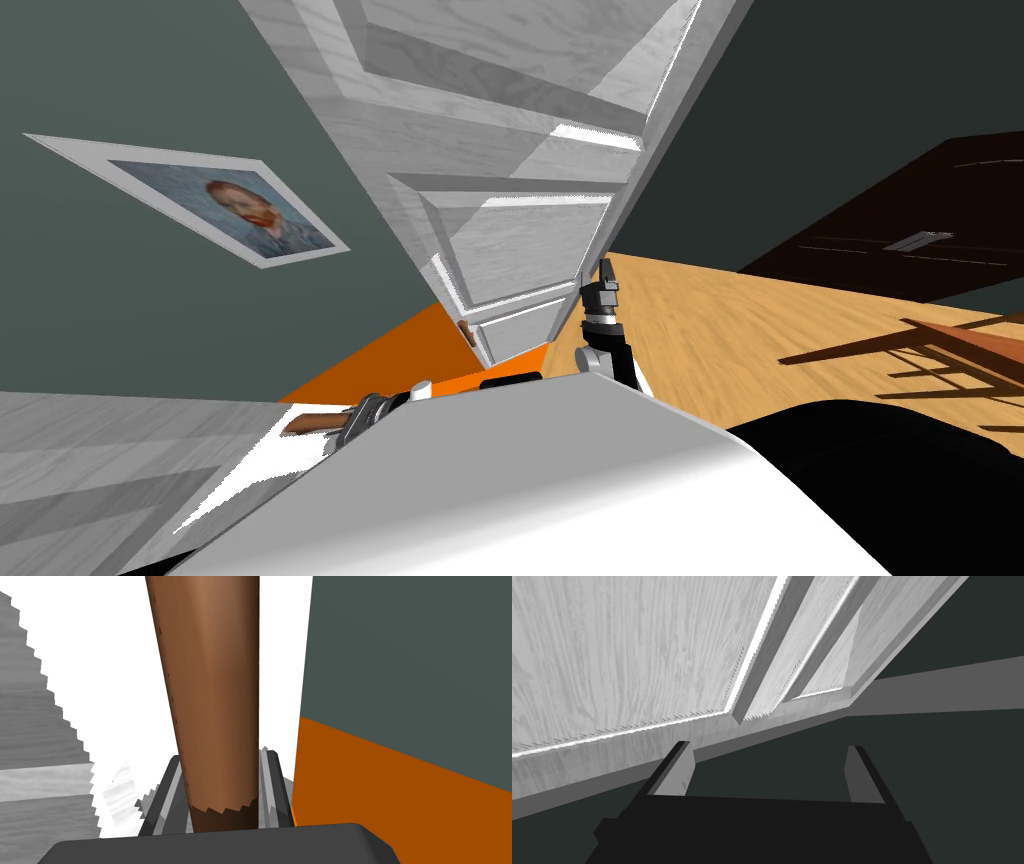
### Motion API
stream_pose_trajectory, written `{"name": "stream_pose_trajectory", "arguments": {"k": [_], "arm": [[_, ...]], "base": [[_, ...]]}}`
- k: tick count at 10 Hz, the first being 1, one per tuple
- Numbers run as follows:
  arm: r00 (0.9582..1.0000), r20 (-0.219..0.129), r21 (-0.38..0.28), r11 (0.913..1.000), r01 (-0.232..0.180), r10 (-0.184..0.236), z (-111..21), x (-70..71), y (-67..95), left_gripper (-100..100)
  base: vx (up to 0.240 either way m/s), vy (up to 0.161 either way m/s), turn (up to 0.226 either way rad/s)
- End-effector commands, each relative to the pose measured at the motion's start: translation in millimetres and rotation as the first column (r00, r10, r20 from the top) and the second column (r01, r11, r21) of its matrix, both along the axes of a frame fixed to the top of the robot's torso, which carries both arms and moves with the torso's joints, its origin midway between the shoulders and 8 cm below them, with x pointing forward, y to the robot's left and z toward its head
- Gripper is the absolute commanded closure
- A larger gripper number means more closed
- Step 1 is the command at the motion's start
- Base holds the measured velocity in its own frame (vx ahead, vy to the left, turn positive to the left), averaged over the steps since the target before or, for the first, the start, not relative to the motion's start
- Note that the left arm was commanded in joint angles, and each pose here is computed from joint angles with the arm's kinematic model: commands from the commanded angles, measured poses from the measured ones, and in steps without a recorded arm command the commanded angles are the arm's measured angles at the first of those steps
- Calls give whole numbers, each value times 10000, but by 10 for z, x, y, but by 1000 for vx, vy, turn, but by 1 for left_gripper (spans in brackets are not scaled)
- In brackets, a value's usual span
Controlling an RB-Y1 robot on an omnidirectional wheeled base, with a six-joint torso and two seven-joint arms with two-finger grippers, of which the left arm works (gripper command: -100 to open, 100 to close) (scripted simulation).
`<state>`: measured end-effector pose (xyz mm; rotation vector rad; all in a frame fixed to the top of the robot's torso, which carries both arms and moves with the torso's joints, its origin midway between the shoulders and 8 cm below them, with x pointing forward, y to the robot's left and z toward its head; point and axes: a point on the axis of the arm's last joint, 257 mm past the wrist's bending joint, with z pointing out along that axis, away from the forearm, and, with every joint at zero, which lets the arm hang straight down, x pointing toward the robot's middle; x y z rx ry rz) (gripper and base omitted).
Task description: Push the door open
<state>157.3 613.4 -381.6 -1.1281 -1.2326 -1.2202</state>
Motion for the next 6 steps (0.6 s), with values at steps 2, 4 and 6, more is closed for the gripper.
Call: {"name": "stream_pose_trajectory", "arguments": {"k": [2, 4, 6], "arm": [[9979, 16, 170, 9977, -651, 650, 63, -135, 30, 100], [9949, 15, 149, 9947, -1013, 1013, 58, -205, 7, 100], [9905, 7, 121, 9905, -1372, 1372, 50, -273, -20, 100]], "base": [[-10, 101, -58], [0, 103, -61], [-3, 97, -50]]}}
